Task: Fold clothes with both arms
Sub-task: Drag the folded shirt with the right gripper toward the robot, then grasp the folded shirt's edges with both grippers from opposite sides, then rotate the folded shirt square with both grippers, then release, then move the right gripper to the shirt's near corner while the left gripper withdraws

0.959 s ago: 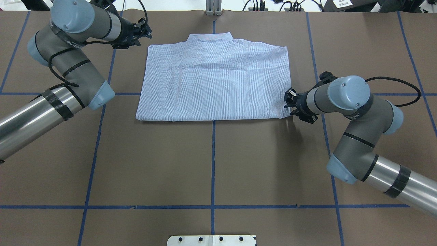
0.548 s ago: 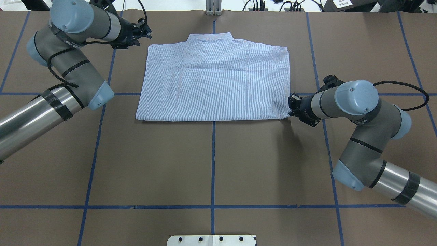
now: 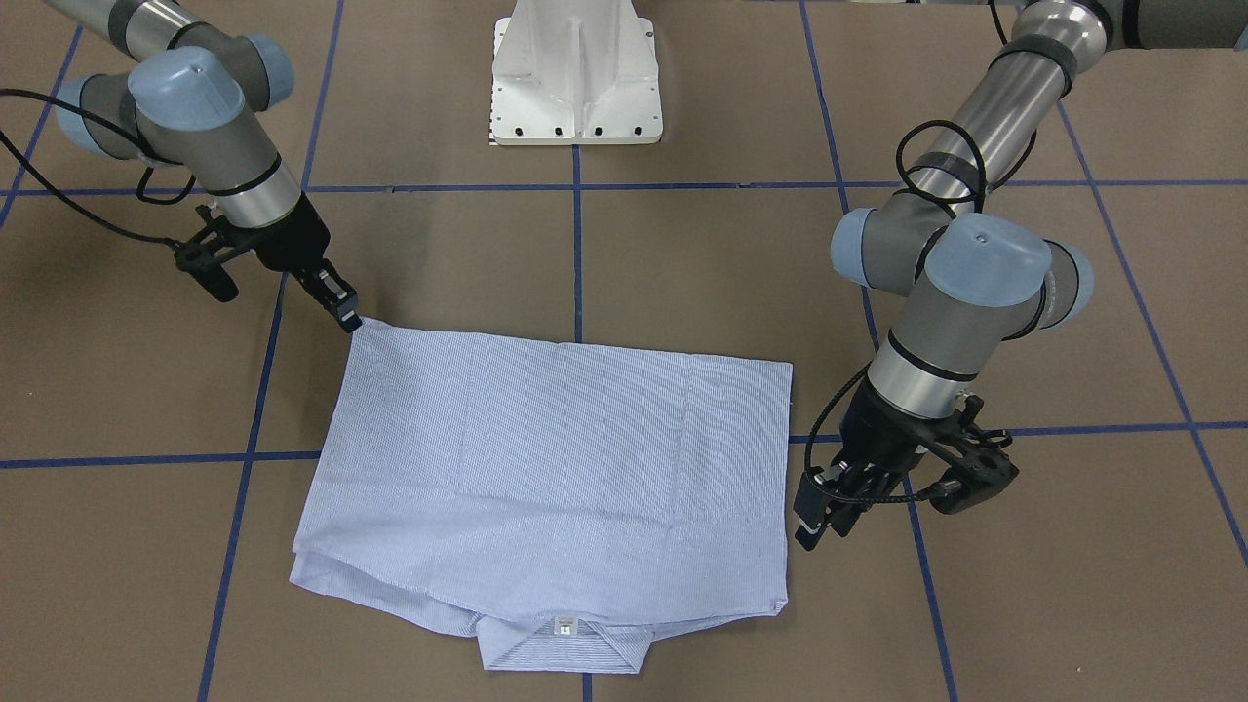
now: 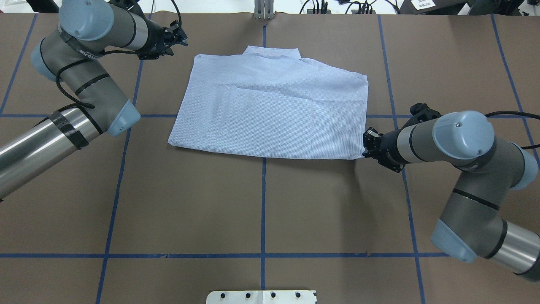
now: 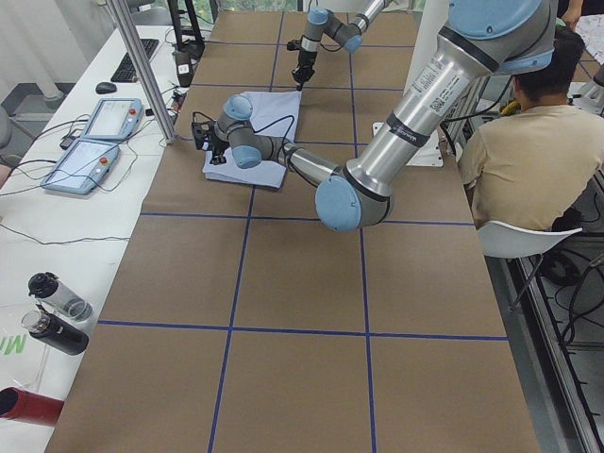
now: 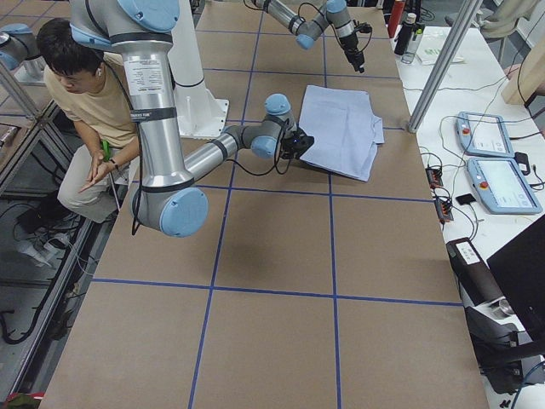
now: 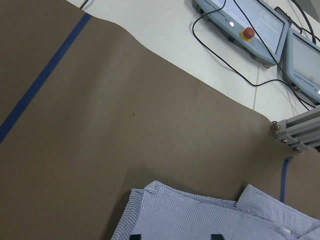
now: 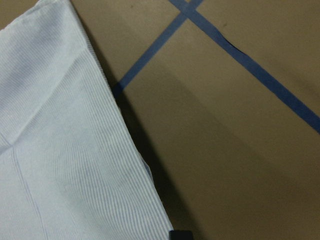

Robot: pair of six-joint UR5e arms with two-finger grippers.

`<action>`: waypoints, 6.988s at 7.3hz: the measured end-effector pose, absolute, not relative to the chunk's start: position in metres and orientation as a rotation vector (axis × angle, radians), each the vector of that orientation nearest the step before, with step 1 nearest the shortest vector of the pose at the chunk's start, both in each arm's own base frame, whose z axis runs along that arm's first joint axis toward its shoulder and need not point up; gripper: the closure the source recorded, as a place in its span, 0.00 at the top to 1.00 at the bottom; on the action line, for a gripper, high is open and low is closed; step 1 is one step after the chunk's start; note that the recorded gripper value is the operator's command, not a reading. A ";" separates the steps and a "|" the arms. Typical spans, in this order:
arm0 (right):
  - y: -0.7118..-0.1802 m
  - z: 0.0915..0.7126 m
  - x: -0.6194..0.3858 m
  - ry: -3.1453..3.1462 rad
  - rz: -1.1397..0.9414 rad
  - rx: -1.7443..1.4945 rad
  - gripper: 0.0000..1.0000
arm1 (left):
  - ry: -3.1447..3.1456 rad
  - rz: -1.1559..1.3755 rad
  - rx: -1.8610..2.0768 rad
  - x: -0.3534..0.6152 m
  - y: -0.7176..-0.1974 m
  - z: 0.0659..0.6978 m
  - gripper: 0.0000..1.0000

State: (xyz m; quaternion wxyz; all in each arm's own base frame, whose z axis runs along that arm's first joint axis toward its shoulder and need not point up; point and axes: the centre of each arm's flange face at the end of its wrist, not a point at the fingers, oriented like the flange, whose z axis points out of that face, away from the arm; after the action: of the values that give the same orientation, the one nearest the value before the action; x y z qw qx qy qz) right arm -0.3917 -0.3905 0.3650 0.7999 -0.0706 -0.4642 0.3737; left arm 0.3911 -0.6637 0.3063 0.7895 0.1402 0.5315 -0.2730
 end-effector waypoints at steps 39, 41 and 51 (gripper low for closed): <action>-0.376 0.296 -0.413 -0.936 0.748 -0.136 1.00 | 1.047 -0.505 0.361 0.480 -0.675 0.311 0.51; -0.353 0.295 -0.438 -0.932 0.725 -0.094 1.00 | 1.040 -0.492 0.394 0.482 -0.709 0.300 0.62; -0.241 0.289 -0.568 -0.935 0.986 -0.144 0.95 | 1.069 -0.437 0.386 0.436 -0.671 0.349 0.62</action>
State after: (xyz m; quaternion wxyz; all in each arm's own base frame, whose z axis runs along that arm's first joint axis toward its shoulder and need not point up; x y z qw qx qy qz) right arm -0.5676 -0.2413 0.2894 0.7754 -0.0666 -0.4321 0.4556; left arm 0.4363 -0.6710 0.3494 0.8203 0.1811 0.5021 -0.2051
